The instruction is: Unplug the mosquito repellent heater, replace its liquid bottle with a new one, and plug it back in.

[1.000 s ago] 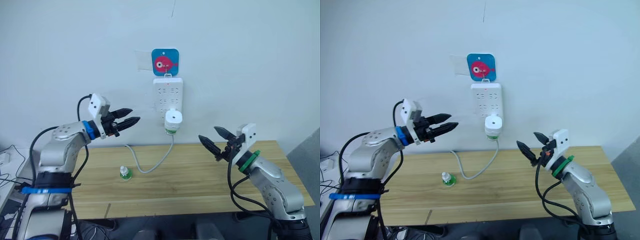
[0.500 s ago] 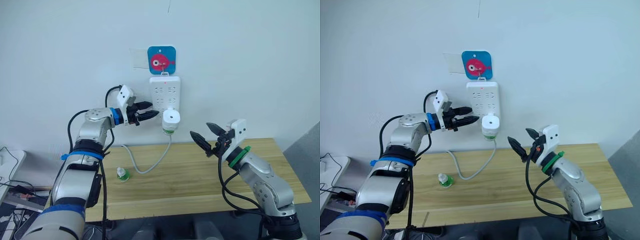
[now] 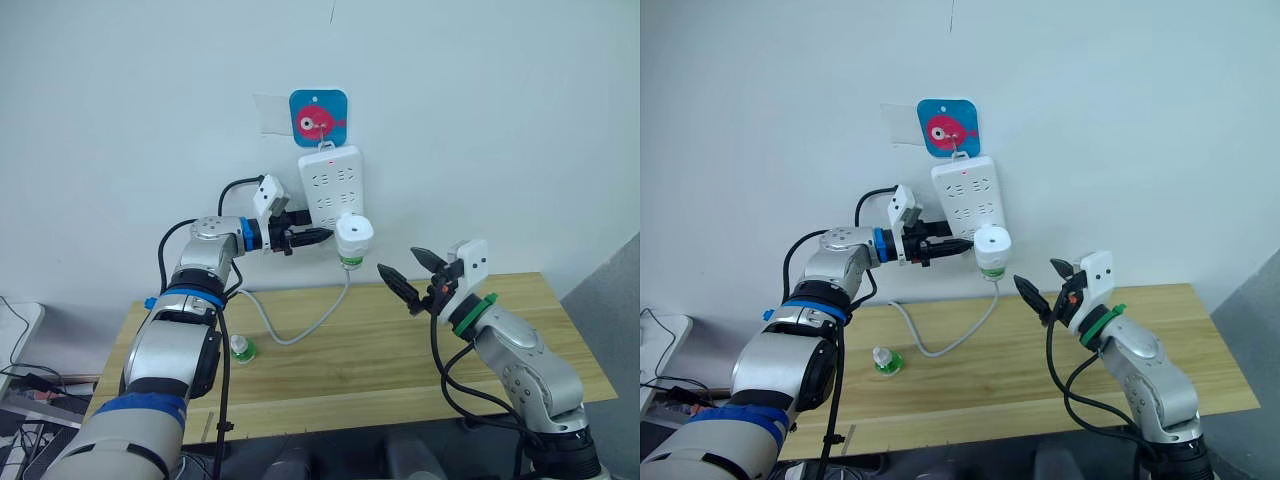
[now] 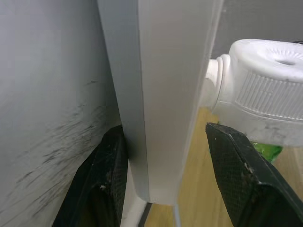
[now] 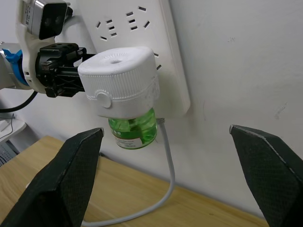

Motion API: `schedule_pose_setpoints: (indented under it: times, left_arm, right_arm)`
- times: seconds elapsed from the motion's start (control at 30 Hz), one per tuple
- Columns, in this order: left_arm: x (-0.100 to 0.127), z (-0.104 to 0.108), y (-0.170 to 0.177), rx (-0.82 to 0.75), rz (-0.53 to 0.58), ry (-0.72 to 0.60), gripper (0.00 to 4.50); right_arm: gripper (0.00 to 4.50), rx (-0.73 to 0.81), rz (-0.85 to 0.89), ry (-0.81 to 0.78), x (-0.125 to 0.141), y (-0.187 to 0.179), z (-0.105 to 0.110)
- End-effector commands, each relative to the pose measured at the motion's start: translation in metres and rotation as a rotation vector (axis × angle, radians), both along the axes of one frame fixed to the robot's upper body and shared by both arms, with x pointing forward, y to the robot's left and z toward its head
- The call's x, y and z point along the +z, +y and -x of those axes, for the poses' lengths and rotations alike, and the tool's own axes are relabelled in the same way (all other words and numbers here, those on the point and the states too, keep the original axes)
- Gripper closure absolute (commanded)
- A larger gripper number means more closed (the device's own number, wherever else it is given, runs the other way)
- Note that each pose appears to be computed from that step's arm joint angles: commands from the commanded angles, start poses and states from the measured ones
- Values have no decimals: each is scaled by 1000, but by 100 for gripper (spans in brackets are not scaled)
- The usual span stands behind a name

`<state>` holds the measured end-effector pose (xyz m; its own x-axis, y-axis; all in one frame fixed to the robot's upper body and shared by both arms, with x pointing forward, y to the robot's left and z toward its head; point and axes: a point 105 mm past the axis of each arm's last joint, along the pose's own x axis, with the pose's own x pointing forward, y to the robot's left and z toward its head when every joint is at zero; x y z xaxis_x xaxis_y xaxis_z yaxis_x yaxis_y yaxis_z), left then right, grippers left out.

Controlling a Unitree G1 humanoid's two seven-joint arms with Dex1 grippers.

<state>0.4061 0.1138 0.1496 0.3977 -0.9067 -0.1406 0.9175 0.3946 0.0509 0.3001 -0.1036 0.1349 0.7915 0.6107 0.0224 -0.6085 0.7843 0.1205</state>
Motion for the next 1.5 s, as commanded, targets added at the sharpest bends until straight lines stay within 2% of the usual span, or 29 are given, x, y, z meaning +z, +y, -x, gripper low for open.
schedule_pose_setpoints:
  times: [0.03, 0.23, 0.4, 0.57, 0.73, 1.17, 1.27, 1.33, 1.37, 1.5]
  left_arm:
    - [19, 1, -7, -43, 38, -39, 190]
    - [20, 1, -8, -41, 68, -24, 322]
    - [19, 1, -10, -39, 78, -15, 322]
    - [18, 1, -13, -43, 78, -10, 322]
    - [19, 1, -12, -40, 76, -14, 322]
    - [18, 1, -9, -26, 64, -33, 322]
    - [18, 1, -8, -20, 62, -36, 322]
    - [18, 0, -7, -16, 61, -38, 322]
    - [18, 0, -7, -14, 60, -39, 322]
    - [18, -2, -6, 4, 57, -43, 322]
  right_arm:
    - [0, 25, 2, -50, 12, 8, 4]
    - [0, 51, -3, -53, 16, 22, 5]
    - [0, 43, 11, -61, 20, 31, 4]
    - [0, -41, 47, -87, 29, 33, -11]
    - [0, -57, 56, -110, 42, 43, -18]
    - [0, -103, 103, -110, 44, 61, -36]
    - [64, -99, 103, -112, 44, 62, -35]
    - [136, -98, 104, -113, 44, 62, -35]
    - [156, -97, 105, -113, 44, 62, -34]
    - [156, -82, 93, -100, 43, 61, -32]
